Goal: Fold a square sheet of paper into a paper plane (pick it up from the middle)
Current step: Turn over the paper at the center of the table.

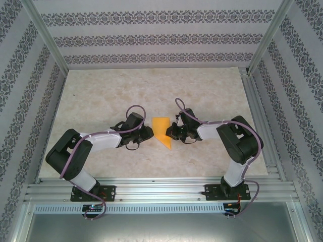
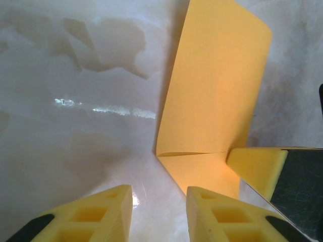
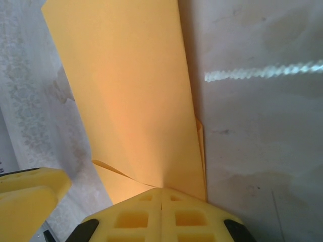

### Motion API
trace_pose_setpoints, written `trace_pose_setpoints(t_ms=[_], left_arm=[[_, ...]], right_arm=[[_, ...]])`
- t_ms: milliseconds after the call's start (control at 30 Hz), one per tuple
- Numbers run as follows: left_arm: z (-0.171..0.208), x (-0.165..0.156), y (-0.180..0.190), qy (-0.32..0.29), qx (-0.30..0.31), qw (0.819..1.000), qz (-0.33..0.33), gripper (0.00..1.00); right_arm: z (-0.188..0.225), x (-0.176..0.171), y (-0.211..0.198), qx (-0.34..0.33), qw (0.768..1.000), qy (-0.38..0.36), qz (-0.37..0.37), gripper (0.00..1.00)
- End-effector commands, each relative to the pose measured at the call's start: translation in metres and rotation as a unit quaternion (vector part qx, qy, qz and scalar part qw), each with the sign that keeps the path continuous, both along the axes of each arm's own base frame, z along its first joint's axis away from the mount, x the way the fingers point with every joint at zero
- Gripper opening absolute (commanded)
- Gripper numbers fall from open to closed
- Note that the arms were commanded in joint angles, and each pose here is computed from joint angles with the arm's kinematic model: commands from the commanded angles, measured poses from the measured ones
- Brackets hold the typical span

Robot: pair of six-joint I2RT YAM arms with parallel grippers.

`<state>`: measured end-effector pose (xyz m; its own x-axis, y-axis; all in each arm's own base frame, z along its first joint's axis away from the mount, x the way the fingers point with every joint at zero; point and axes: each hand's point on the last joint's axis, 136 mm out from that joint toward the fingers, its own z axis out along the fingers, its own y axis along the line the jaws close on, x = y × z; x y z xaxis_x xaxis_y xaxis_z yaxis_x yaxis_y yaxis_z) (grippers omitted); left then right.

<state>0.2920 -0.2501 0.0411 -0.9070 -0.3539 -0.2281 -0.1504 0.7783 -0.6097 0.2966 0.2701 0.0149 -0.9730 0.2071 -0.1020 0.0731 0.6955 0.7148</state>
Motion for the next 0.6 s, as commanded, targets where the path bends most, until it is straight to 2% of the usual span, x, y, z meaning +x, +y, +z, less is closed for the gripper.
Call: trace_pose_setpoints(t_ms=[0, 133, 367, 500, 567], left_arm=[[0.007, 0.008, -0.003, -0.011, -0.002, 1.0, -0.009, 0.38], [0.007, 0.011, -0.004, -0.008, 0.002, 1.0, -0.01, 0.42], [0.015, 0.018, -0.005, -0.02, -0.017, 1.0, -0.01, 0.44], [0.021, 0.022, 0.0, -0.033, -0.014, 0.999, -0.004, 0.5], [0.024, 0.024, 0.003, -0.039, -0.012, 0.999, 0.002, 0.5]], right_arm=[[0.02, 0.007, 0.013, 0.02, 0.999, -0.031, 0.015, 0.07], [0.048, 0.011, 0.012, 0.018, 0.998, -0.064, 0.016, 0.11], [0.097, 0.011, -0.018, -0.062, 0.988, -0.139, 0.008, 0.2], [0.15, 0.009, -0.057, -0.142, 0.962, -0.23, -0.023, 0.3], [0.176, 0.009, -0.074, -0.168, 0.943, -0.284, -0.037, 0.39]])
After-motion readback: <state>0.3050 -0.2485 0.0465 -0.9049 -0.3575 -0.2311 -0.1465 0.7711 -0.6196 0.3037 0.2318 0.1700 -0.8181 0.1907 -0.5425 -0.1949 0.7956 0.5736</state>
